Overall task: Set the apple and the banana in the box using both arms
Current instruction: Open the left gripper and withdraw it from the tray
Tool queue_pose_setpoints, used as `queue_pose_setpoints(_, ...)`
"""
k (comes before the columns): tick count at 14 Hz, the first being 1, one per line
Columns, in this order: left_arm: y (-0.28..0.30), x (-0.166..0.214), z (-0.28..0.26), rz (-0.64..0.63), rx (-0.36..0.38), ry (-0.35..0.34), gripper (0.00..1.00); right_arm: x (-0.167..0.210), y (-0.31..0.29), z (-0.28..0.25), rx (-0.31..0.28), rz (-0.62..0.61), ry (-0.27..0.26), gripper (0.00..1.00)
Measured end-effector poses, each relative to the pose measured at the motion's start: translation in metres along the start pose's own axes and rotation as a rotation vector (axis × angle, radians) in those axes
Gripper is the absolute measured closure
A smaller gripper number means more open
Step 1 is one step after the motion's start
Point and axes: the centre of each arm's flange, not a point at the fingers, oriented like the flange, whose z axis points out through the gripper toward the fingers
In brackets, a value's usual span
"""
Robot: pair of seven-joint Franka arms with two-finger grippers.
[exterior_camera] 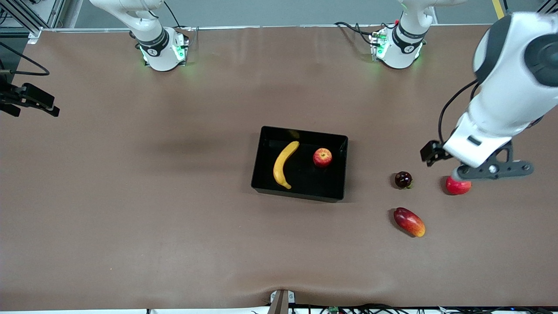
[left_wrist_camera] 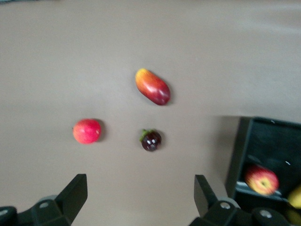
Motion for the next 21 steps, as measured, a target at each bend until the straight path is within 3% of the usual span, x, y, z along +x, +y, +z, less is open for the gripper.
queue_pose_setpoints(11, -0.064, -0.122, -0.055, 0.043, -0.071, -0.018, 0.0, -0.002, 0.005, 0.001, 0.001, 0.009, -0.013, 0.0)
queue_pose_setpoints(21, -0.076, -0.12, -0.057, 0.077, -0.101, -0.005, 0.0, -0.002, 0.005, 0.001, 0.001, 0.01, -0.013, 0.0)
